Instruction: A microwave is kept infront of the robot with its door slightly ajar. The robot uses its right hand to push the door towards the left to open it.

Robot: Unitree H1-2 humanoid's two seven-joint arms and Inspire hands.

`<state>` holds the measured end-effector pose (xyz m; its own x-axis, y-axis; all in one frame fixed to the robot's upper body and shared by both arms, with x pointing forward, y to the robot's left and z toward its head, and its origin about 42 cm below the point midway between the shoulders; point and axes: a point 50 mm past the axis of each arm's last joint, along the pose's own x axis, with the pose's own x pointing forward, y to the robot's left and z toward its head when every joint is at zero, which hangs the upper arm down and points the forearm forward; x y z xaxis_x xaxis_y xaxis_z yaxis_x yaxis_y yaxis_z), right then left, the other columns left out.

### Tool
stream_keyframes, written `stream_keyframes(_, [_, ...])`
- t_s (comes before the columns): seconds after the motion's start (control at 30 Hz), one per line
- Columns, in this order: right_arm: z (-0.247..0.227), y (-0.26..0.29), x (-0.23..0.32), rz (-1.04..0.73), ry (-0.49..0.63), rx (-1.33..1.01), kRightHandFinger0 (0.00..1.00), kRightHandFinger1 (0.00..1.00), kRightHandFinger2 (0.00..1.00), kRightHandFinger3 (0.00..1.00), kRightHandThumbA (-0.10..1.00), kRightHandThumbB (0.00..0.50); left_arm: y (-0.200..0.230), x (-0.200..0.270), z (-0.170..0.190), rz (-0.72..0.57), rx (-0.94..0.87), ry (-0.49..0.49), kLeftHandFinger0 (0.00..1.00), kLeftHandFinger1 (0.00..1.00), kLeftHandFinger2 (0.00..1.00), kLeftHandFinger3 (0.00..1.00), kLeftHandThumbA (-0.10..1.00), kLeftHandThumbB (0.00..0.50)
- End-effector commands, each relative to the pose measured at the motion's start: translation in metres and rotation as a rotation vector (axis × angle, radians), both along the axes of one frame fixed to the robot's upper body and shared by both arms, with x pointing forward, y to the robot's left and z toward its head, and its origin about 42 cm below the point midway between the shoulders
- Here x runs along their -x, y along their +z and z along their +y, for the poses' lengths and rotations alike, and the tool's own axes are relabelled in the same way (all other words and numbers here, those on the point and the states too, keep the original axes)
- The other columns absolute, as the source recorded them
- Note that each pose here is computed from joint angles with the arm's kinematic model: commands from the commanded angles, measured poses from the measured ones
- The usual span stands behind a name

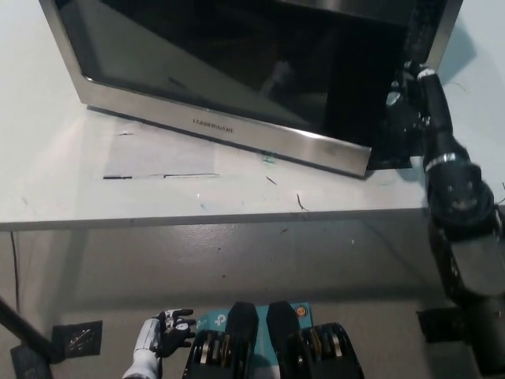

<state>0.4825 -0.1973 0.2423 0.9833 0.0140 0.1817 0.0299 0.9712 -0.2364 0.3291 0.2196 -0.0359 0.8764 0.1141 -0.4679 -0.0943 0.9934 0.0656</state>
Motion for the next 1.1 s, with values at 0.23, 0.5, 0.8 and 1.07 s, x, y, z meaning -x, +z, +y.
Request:
stream_keyframes(0.23, [0.051, 0.004, 0.070, -0.092, 0.279, -0.155, 0.16, 0.26, 0.41, 0.60, 0.23, 0.198, 0.010, -0.012, 0.002, -0.047, -0.008, -0.011, 0.59, 0.49, 0.54, 0.52, 0.08, 0.080])
stream_keyframes(0.5, [0.050, -0.016, 0.134, -0.050, 0.328, -0.260, 0.23, 0.32, 0.46, 0.66, 0.25, 0.173, 0.008, -0.012, 0.002, -0.013, -0.014, 0.007, 0.57, 0.48, 0.51, 0.52, 0.12, 0.114])
stream_keyframes(0.8, [0.068, -0.040, 0.187, -0.013, 0.420, -0.272, 0.27, 0.35, 0.46, 0.65, 0.25, 0.139, 0.009, -0.012, 0.002, -0.035, -0.028, -0.006, 0.61, 0.51, 0.55, 0.50, 0.10, 0.070])
stream_keyframes(1.07, [0.081, -0.058, 0.202, 0.039, 0.449, -0.284, 0.21, 0.30, 0.41, 0.60, 0.30, 0.163, 0.009, -0.010, 0.002, -0.056, 0.003, -0.007, 0.64, 0.52, 0.56, 0.52, 0.07, 0.069])
